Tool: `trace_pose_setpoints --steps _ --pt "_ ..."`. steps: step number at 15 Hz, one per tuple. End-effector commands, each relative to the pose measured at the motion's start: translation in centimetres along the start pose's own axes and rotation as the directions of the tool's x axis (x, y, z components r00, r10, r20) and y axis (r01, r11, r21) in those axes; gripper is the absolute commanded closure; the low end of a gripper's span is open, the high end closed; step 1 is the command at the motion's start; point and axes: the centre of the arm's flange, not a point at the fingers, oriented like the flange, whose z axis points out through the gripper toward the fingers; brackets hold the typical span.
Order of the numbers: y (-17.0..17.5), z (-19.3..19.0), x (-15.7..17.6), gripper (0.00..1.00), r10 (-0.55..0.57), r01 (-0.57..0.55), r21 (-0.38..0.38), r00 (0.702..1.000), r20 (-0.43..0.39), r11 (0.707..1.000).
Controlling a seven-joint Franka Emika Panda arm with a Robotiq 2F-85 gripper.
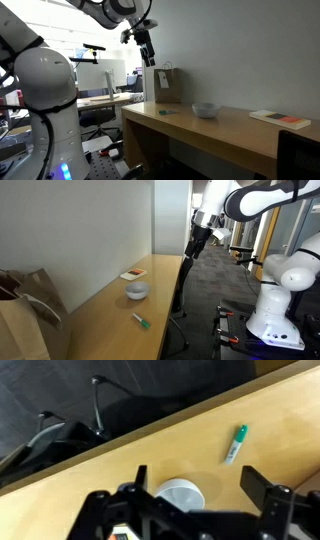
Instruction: Pick up the marker, put it in the cup, and move the cup slightly backward
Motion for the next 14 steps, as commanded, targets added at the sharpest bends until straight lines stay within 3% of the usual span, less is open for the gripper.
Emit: trace_pose_setpoints --steps 1,7,11,14 --pt "0.0 0.0 0.0 0.0 0.0 0.0 0.0 1.0 0.0 1.0" --pt "0.0 0.0 0.0 0.0 0.0 0.0 0.0 1.0 0.0 1.0" --pt "-1.5 1.4 2.0 0.0 0.036 -0.035 0.034 0.999 -0.03 0.999" --pt "-3.8 4.4 4.1 0.0 0.172 -0.172 0.063 0.985 0.007 0.983"
